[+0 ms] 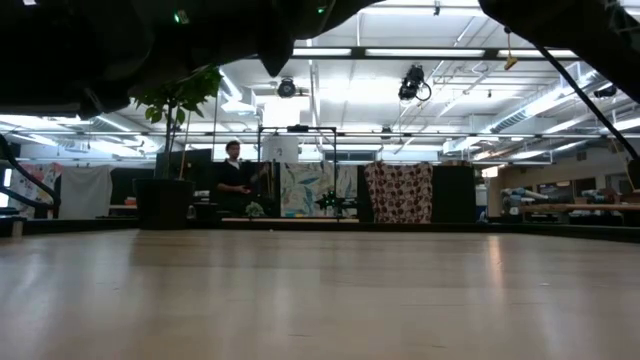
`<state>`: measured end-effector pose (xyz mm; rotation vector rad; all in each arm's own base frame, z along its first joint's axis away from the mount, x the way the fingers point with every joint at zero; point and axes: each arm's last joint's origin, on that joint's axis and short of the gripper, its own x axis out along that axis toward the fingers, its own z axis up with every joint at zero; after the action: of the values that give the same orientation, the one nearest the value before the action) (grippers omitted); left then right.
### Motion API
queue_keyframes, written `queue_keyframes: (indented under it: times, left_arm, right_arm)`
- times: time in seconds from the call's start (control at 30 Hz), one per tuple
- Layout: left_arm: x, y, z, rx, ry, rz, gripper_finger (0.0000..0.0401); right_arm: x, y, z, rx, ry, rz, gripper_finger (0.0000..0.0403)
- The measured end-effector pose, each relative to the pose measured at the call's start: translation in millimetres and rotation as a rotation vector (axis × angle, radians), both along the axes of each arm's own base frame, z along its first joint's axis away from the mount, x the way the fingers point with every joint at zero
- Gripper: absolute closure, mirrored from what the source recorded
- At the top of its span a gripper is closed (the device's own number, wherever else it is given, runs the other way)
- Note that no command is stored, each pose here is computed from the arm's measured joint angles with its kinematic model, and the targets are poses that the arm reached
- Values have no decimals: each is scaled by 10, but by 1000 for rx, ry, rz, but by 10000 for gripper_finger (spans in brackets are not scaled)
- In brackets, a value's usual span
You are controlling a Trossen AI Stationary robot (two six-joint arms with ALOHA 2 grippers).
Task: Nest measuring cups in basket
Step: Put the stacked measuring cups into the gray bin
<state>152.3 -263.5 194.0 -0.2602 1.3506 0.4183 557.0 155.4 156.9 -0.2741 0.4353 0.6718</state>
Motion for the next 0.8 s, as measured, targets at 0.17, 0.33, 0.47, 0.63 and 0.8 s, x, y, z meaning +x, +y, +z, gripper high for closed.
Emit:
queue_keyframes:
  times: [0.17, 0.33, 0.47, 0.63, 0.8]
  left_arm:
    - [55, 10, 0, -4, -11, -34, 401]
    - [123, 35, 0, -7, -17, -51, 401]
    - [154, 44, 0, -11, -20, -64, 401]
    - [171, 15, 0, -38, -38, -75, 401]
    - [166, 7, 0, -62, -37, -7, 401]
  right_arm:
    - [22, -39, 20, 10, -22, 0, 403]
    - [28, -42, 30, 13, -33, 0, 403]
    - [28, -41, 31, 15, -34, 2, 403]
    - [33, -38, 44, 20, -48, 5, 403]
    - [31, -45, 36, 15, -39, 0, 403]
